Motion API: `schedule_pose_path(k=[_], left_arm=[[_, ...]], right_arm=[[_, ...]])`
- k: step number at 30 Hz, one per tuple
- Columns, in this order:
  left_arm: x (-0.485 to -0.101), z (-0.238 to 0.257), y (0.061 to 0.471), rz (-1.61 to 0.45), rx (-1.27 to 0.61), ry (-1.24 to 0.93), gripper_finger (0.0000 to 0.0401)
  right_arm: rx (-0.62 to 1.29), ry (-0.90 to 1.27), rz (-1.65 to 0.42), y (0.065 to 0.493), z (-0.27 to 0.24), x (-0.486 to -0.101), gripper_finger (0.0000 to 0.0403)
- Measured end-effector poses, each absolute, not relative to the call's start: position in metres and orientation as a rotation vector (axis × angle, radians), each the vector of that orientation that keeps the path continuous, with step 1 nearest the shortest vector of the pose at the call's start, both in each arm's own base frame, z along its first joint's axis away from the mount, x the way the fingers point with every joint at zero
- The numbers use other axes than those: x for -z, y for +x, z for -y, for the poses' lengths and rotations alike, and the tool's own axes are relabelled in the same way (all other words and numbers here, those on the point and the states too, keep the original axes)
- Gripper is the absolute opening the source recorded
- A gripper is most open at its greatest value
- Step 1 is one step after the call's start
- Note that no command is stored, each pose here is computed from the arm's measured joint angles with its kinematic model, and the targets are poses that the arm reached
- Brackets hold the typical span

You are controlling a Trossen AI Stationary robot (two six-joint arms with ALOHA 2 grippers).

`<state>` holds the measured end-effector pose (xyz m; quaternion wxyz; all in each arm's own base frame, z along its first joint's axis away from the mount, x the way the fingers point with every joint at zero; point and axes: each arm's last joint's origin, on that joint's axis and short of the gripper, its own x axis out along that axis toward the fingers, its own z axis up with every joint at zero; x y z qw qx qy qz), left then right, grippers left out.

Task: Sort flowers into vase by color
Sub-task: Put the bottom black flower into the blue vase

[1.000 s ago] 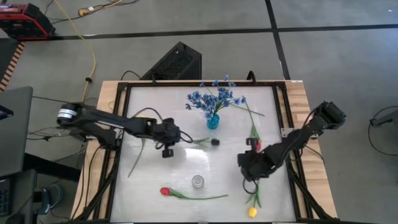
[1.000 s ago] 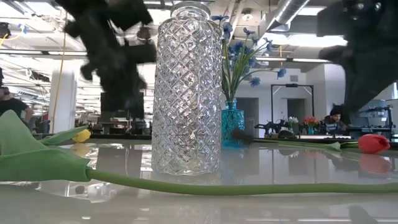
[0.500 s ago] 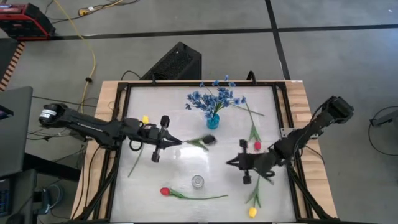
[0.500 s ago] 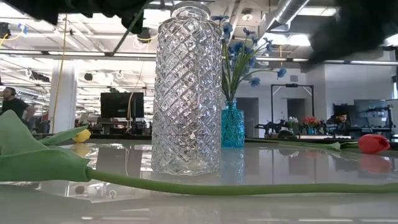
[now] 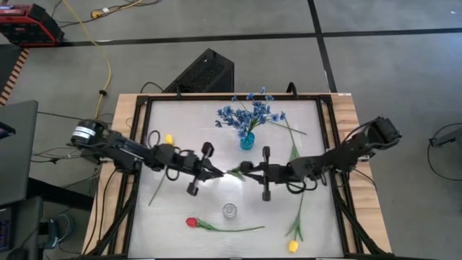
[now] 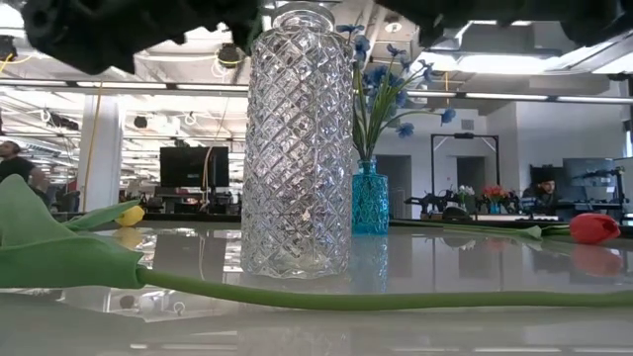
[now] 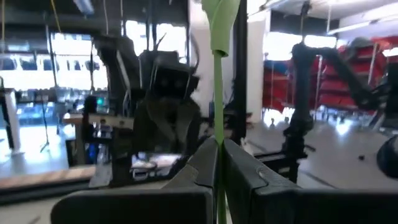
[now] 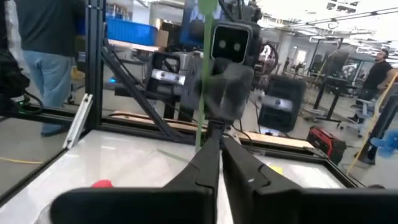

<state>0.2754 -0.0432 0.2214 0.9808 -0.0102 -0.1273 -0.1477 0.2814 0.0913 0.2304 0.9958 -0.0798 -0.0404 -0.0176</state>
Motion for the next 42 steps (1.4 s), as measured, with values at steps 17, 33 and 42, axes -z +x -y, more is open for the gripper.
schedule_pose_path(k=[17, 33, 42], left_arm=[[-0.227, 0.047, 0.32, 0.152, 0.372, 0.041, 0.0], [-0.225, 0.044, 0.321, 0.13, 0.263, 0.056, 0.0038], [-0.231, 0.034, 0.302, -0.143, 0.01, 0.054, 0.0135]], right_arm=[[-0.041, -0.208, 0.145, 0.291, -0.111, -0.25, 0.0238], [0.008, -0.192, 0.124, 0.294, -0.101, -0.249, 0.0025], [0.269, -0.188, -0.059, 0.27, -0.087, -0.263, 0.0027]])
